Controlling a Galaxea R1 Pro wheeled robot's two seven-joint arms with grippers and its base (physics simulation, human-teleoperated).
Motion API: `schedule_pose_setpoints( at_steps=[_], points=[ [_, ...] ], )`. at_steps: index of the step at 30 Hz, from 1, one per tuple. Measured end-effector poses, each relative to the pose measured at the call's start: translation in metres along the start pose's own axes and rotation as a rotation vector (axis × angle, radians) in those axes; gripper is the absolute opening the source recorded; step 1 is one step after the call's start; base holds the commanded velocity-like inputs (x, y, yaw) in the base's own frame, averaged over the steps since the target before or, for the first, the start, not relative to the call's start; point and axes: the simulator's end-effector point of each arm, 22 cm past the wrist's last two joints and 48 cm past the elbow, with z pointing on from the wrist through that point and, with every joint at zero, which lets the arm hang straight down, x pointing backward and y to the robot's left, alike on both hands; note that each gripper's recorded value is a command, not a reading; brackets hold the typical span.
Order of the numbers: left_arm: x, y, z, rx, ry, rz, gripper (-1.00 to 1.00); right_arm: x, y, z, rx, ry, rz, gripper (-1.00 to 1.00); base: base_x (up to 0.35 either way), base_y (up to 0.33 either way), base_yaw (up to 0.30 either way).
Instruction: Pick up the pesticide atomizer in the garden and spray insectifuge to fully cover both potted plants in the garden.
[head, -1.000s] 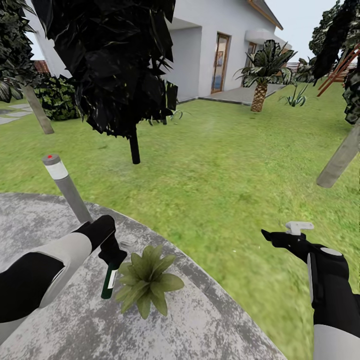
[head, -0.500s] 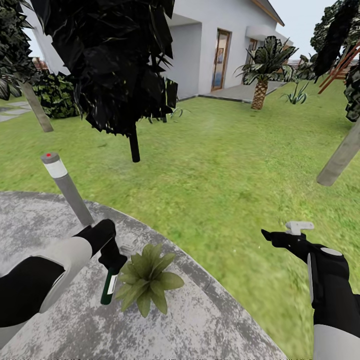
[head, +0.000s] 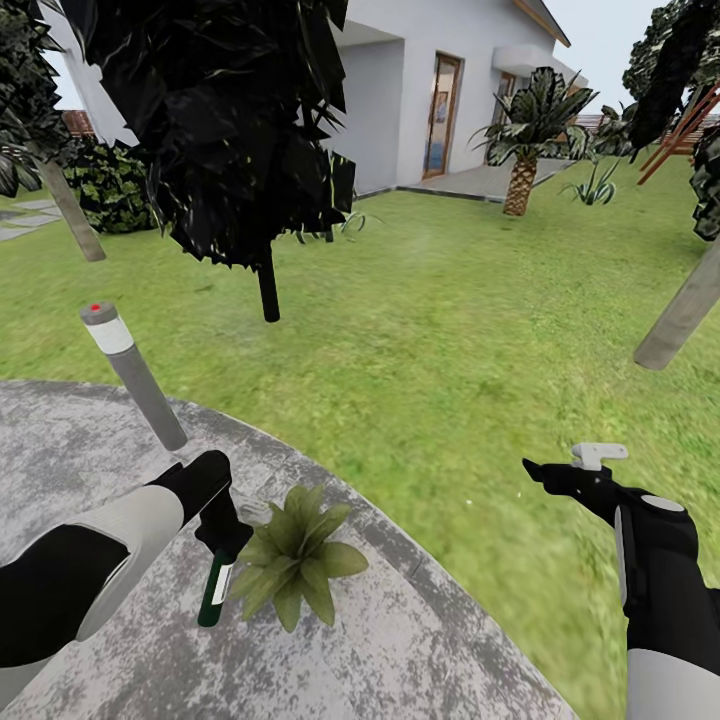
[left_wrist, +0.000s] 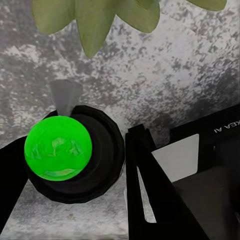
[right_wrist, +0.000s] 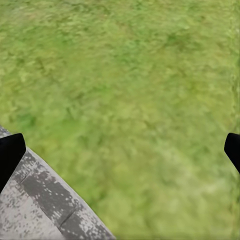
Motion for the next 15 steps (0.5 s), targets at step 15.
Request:
schedule_pose_setpoints(
  at_steps=[15],
  points=[
    [-0.001,0.0006,0.0018,0.009,-0.004,-0.006,-1.0,0.0053,0.0011,0.0015,-0.001,0.02,0.009,1.0,0.0,0.0,0.0]
  ],
)
